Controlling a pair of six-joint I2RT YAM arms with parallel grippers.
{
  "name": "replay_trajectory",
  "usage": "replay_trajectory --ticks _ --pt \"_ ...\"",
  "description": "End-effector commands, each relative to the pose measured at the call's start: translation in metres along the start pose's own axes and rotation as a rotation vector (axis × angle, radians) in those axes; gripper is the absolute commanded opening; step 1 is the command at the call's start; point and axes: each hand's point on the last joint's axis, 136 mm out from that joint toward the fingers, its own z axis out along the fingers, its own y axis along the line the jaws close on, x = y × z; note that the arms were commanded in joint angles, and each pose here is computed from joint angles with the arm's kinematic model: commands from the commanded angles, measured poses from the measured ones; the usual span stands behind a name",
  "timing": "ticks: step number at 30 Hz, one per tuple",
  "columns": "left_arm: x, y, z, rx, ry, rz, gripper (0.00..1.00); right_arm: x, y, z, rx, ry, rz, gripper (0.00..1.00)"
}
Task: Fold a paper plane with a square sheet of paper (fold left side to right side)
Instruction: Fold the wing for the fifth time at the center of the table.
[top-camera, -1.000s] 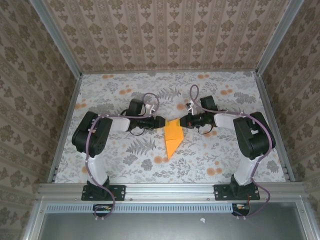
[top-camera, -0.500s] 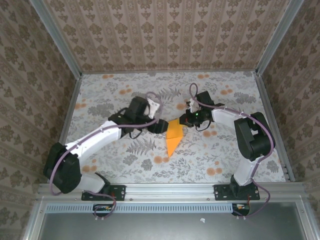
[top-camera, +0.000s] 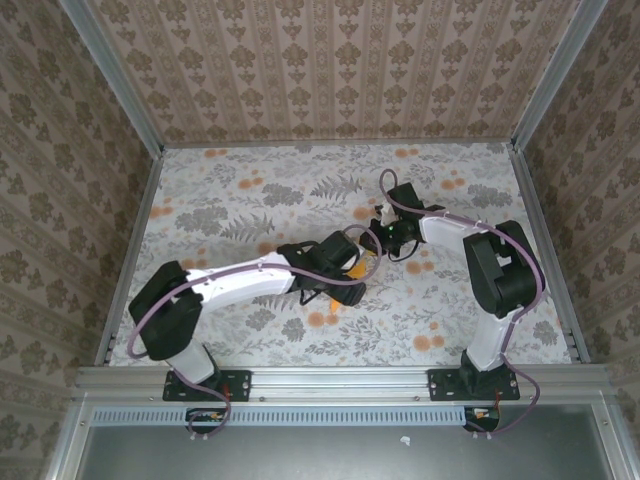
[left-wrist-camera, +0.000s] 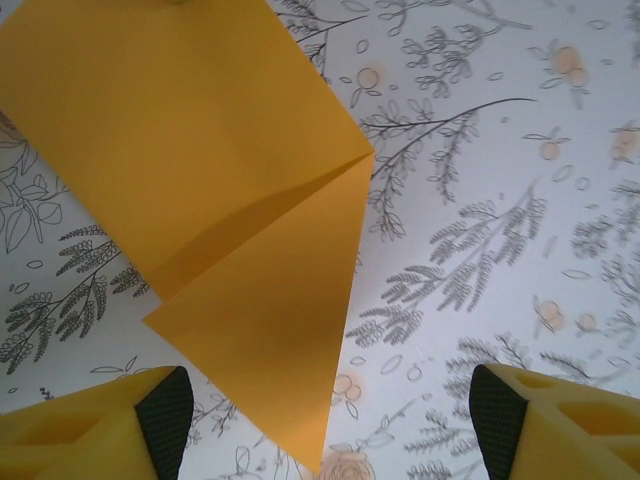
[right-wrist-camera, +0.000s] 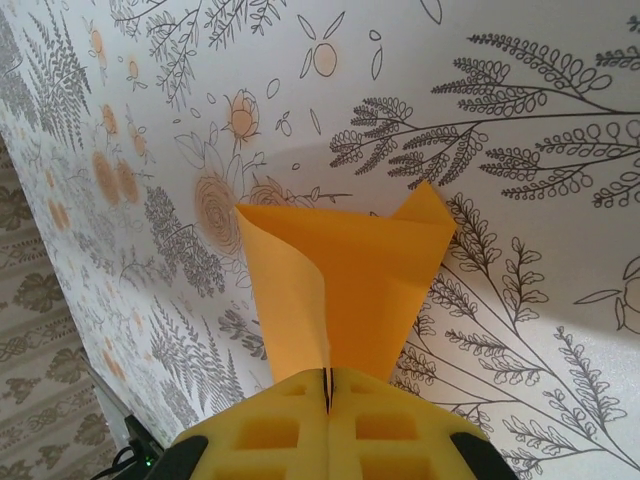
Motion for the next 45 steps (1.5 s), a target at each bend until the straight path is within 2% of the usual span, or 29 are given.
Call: replay_trajectory --ticks 1,13,18,27,36,40,45 --pt "-0.001 0.011 0.002 -0.112 0.027 -0.029 0.74 -0.001 -0.001 0.003 0.027 0.011 0.036 0.00" --pt "0.012 0.017 0.025 -0.258 0.102 0.043 0.58 -0.003 0.000 0.005 0.021 0.013 0.037 0.00" --pt "0.015 0.016 0.031 -0.277 0.125 0.073 0.50 -0.002 -0.001 0.007 0.020 0.018 0.038 0.00" --pt "0.016 0.014 0.037 -0.275 0.144 0.089 0.23 -0.002 -0.002 0.008 0.023 0.020 0.039 0.00" --pt "0.018 0.009 0.043 -0.244 0.159 0.095 0.11 -0.002 -0.002 0.007 0.029 0.022 0.016 0.00" --pt "0.018 0.010 0.046 -0.216 0.168 0.079 0.08 -0.007 0.000 0.001 0.031 -0.001 -0.002 0.12" --pt "0.016 0.012 0.044 -0.155 0.151 0.029 0.07 -0.024 0.005 -0.030 0.038 -0.118 -0.036 0.39"
